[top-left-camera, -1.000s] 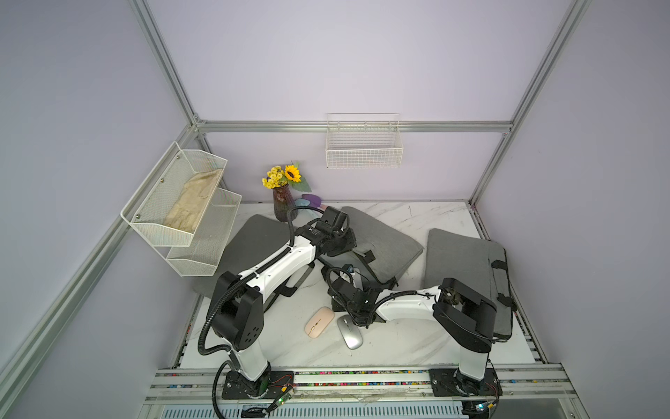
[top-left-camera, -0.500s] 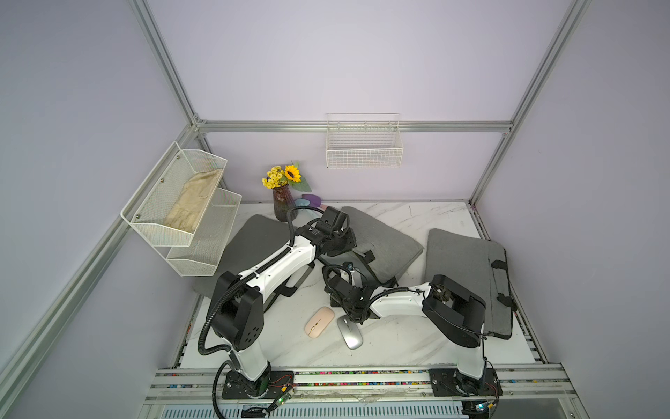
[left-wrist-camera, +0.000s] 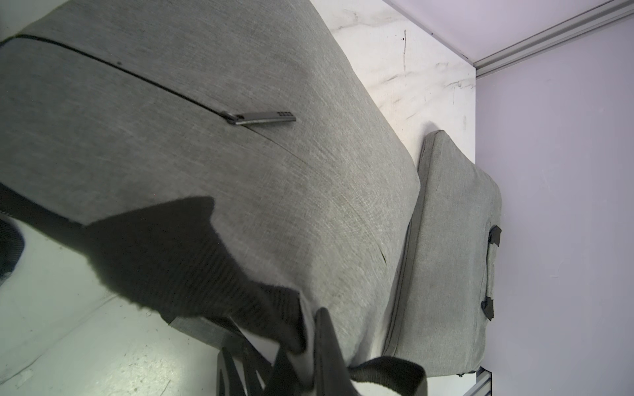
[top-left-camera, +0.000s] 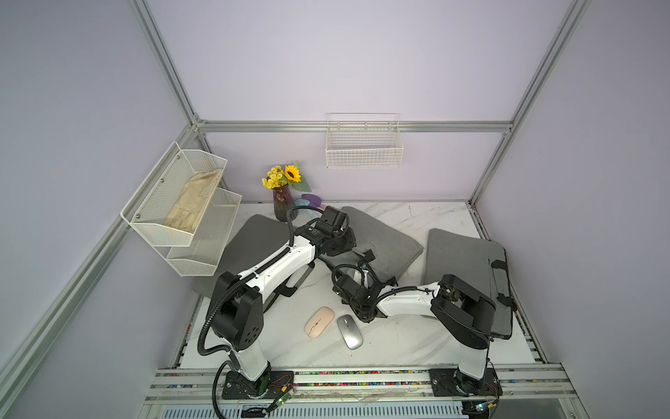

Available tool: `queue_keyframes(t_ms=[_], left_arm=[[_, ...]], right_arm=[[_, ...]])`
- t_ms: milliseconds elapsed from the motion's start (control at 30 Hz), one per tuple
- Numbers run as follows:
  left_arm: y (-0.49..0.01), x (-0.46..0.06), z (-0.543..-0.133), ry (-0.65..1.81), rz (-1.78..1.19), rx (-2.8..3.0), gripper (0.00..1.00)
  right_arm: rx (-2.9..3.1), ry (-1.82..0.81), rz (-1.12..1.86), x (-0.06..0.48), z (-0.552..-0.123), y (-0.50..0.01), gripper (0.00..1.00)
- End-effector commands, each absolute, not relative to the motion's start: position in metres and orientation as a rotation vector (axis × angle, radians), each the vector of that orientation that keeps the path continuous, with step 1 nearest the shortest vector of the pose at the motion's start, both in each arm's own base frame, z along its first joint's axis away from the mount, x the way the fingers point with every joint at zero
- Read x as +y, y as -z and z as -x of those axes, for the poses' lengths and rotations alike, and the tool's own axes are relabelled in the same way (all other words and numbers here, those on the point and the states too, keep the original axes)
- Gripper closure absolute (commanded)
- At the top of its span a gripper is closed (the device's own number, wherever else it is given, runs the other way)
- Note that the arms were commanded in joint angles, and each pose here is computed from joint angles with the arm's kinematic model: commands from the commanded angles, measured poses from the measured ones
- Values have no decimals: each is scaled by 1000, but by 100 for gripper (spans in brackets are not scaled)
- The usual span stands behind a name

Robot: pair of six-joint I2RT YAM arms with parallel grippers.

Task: Put the mouse into the laptop bag
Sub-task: Place the mouse in the zippered laptop bag, then close the zippered laptop bag at the center of the board.

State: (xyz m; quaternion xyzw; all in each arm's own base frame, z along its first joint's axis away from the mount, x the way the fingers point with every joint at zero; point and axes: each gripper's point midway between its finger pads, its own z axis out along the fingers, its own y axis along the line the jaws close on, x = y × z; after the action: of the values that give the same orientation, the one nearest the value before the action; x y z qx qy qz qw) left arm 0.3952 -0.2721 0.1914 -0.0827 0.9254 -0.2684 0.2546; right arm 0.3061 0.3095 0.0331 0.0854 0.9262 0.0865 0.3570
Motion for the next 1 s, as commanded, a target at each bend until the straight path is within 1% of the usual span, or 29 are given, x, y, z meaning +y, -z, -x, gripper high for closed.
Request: queue_keyframes(t_ms=[0,100,167,267,367,500,667,833,967], left_arm=[[-240,-272,-399,818,210,2390,100],[-239,-272,-400,820,215,2390,100],[-239,-272,-400,824,214,2389,100],[-239,-273,-399,831,212,2390,100],[-238,-275,-399,834,211,2394,100],[-238,-276,-400,843,210,2394,100],[-237,-277,-399,845,203,2400,100],[-231,-277,-399,844,205,2412,100],[-230,-278,-400,843,206,2415,100]], right_arm=[[2376,-132,-269,280,-302,-41,70],[2373,-133,-272,273,-302,-45,66],[2364,-141,-241,274,-303,-50,60],[2344,-241,-165,290,-304,-63,56],[2299,-315,-107,311,-306,-82,56],[2252,-314,-75,334,-320,-90,56],[2207,-148,-46,352,-351,-75,56],[2236,-43,-102,343,-371,-49,59],[2278,-8,-178,319,-369,-33,62]])
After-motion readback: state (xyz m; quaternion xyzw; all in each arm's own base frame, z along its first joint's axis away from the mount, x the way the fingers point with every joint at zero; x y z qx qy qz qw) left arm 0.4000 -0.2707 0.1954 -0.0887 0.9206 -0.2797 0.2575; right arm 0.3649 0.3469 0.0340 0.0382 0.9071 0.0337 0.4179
